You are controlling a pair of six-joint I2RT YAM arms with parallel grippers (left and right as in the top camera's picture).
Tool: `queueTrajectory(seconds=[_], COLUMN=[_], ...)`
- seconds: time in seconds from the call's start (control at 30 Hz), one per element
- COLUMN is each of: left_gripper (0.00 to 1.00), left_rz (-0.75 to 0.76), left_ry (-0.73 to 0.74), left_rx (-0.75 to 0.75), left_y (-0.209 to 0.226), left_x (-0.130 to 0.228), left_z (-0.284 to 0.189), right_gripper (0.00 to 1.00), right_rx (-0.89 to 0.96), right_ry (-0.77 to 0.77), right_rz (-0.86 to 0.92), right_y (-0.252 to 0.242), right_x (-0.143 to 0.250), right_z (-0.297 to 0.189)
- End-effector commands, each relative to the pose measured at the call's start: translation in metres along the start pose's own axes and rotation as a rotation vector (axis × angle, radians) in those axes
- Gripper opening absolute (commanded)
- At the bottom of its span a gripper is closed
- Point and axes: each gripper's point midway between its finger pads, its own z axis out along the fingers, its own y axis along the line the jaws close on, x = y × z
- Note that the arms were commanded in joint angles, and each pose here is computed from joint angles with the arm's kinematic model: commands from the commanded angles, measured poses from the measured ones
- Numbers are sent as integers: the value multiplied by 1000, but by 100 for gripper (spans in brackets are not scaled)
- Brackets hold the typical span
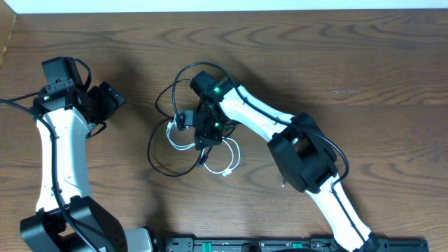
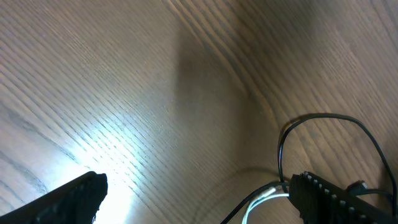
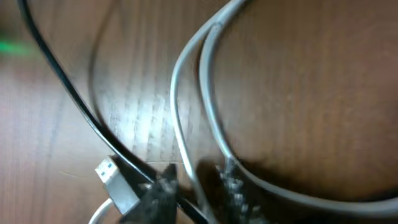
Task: Untangle cables
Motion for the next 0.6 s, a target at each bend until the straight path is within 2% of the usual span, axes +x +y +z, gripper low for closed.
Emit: queueTrajectory(seconds=[0.0,0.17,0.33,0.57], left_gripper=[98,98,98,98], left_rz=[-7,-7,-7,-7], left_ry=[6,6,6,6], left_rx=[-23,-23,-23,-23], left_y=[5,5,5,5], left_x=[2,2,2,2], left_z=[3,3,3,3], right_gripper=[17,1,1,1], right_rx=[-12,-15,-99,-246], right_ry=[25,21,-86,-275], right_rz=[18,18,45,62], right_y=[2,2,14,29], right_x=[8,7,-16,-51], right_z=[9,9,0,-47])
